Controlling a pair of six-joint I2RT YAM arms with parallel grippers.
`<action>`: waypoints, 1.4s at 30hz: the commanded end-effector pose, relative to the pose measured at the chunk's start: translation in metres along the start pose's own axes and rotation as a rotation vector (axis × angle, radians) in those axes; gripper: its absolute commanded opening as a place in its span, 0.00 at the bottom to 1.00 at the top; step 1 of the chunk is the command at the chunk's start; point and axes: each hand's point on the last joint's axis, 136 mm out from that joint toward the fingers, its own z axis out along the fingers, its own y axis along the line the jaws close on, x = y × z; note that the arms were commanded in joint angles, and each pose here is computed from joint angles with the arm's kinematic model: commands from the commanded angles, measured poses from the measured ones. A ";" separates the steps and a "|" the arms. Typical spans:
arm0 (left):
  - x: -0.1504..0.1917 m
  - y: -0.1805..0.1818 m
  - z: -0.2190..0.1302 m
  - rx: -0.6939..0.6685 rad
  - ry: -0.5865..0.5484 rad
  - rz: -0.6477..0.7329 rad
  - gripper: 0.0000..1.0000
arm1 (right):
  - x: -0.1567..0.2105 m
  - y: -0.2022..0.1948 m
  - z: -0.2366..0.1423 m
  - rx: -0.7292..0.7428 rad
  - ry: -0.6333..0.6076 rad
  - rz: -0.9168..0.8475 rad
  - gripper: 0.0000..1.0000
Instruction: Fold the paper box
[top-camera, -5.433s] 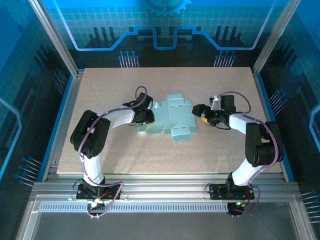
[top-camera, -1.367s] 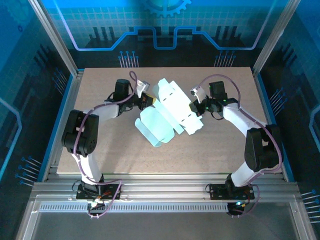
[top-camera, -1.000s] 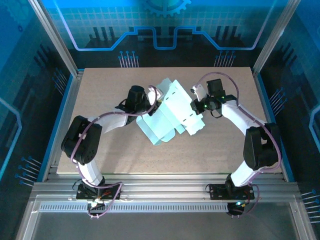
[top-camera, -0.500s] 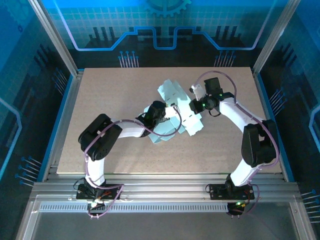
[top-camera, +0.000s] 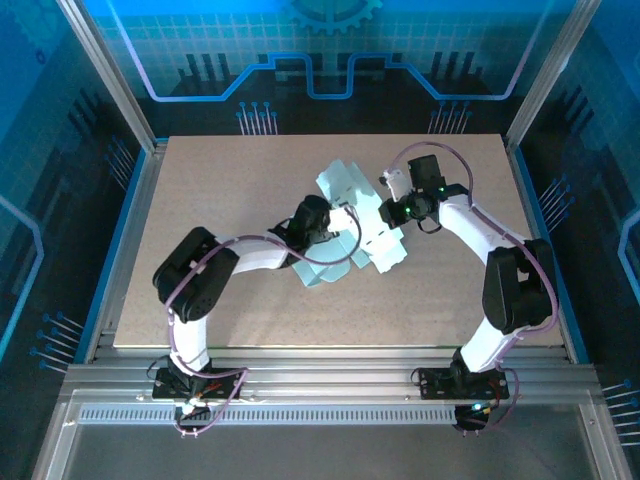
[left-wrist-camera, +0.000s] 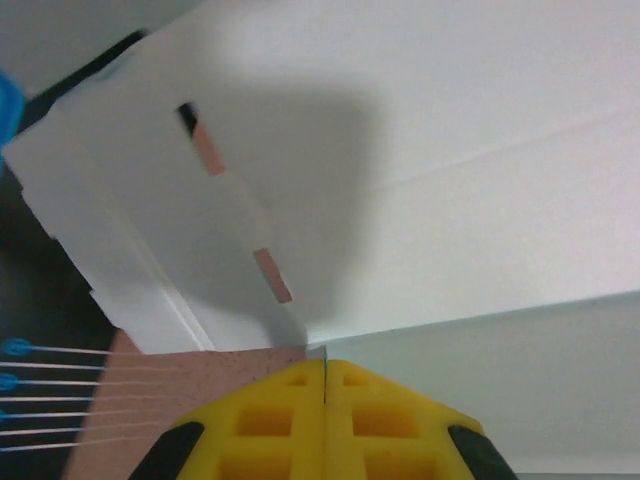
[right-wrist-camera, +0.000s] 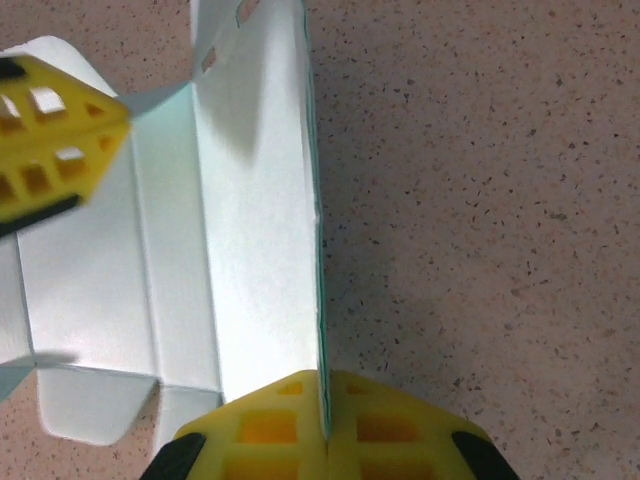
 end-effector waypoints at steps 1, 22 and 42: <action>-0.011 -0.022 -0.026 0.293 -0.050 -0.249 0.01 | -0.040 0.000 -0.017 0.018 -0.128 -0.025 0.00; 0.015 -0.014 0.010 -0.048 0.155 0.160 0.01 | -0.045 0.004 -0.020 0.008 -0.141 -0.023 0.00; -0.033 0.080 -0.092 0.308 -0.322 -0.751 0.88 | -0.032 -0.002 -0.013 0.125 -0.050 -0.155 0.00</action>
